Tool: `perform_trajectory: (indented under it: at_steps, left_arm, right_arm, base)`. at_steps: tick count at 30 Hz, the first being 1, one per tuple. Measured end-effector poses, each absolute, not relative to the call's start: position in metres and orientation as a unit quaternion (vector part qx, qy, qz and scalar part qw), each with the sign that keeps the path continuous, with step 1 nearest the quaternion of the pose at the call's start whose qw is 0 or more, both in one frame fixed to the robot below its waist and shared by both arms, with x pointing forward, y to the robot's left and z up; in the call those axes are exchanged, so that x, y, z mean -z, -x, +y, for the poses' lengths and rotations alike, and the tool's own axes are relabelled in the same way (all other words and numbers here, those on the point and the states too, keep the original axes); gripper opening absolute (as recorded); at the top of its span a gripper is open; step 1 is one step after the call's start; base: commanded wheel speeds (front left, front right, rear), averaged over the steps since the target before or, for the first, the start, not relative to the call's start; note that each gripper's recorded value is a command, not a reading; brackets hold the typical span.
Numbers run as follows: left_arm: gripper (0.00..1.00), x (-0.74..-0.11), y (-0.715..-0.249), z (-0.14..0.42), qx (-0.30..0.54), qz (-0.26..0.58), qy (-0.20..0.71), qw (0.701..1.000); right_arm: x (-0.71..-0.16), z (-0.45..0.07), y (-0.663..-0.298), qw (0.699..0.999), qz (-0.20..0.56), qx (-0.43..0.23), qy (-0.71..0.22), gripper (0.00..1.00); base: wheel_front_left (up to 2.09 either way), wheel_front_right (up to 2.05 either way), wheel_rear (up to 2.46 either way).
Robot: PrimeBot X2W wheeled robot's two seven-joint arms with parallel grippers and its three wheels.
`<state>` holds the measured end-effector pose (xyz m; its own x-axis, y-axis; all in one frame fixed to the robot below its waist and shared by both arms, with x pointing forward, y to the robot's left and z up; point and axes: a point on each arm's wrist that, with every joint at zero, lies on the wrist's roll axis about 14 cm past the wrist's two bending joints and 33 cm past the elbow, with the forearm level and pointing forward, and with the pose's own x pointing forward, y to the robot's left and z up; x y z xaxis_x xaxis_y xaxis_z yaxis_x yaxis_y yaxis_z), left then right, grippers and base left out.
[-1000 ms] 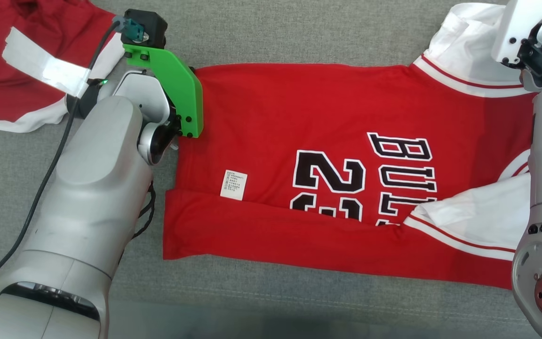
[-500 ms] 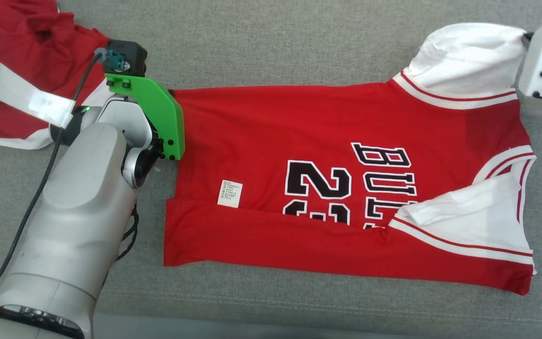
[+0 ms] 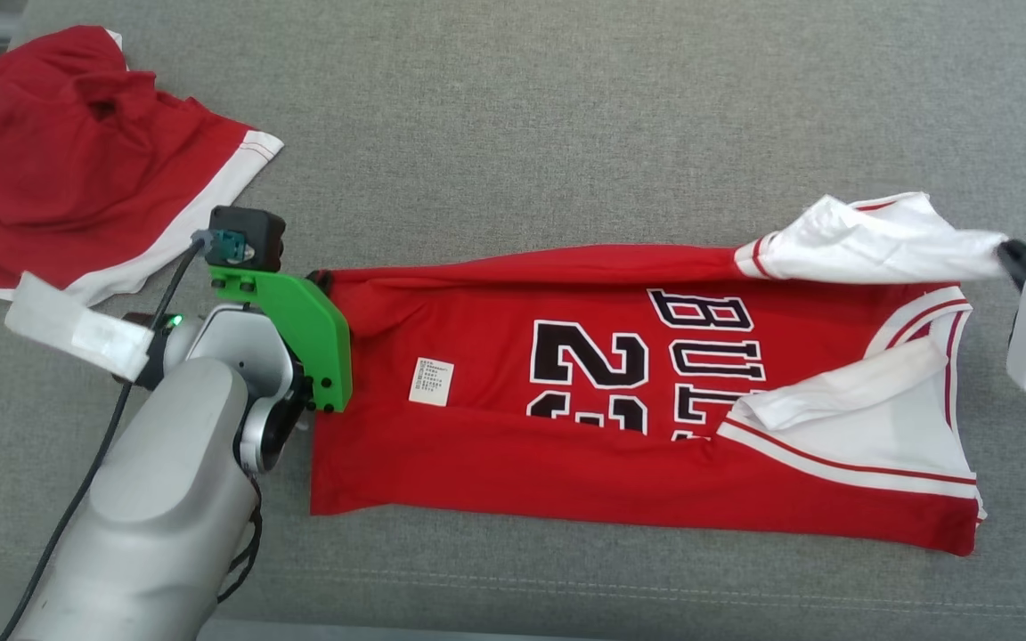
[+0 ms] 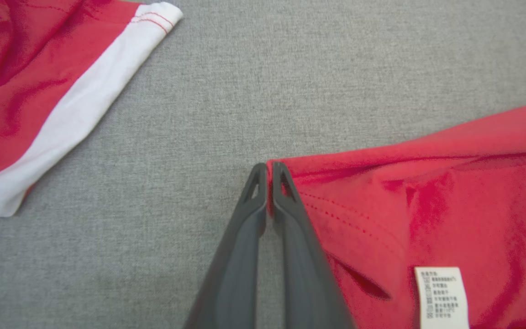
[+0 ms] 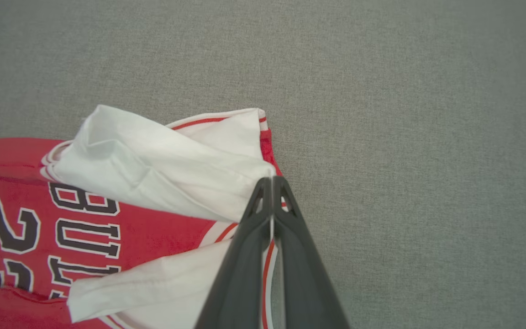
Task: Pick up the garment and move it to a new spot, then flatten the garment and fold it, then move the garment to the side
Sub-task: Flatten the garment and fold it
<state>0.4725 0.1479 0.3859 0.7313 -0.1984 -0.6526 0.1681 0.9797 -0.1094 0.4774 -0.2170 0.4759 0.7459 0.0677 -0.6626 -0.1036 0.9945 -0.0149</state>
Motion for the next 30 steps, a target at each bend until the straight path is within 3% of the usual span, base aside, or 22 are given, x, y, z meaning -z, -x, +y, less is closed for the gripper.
perform_trajectory:
  at_steps: [11, 23, 30]
  left_arm:
    - [0.00, -0.409, -0.458, 0.141, 0.128, 0.281, -0.019, 0.951]
    - [0.00, -0.469, -0.458, 0.133, 0.162, 0.109, -0.081, 0.977]
    - [0.00, -0.476, -0.451, 0.118, 0.209, 0.056, -0.134, 0.967]
  right_arm:
    - [-0.445, -0.211, -0.425, 0.913, 0.405, -0.052, 0.008, 0.00]
    - [-0.442, -0.208, -0.407, 0.910, 0.412, -0.051, -0.013, 0.00]
    - [-0.443, -0.209, -0.399, 0.910, 0.411, -0.048, -0.022, 0.00]
  base:
    - [0.00, 0.00, 0.00]
    - [0.00, 0.00, 0.00]
    - [0.00, 0.00, 0.00]
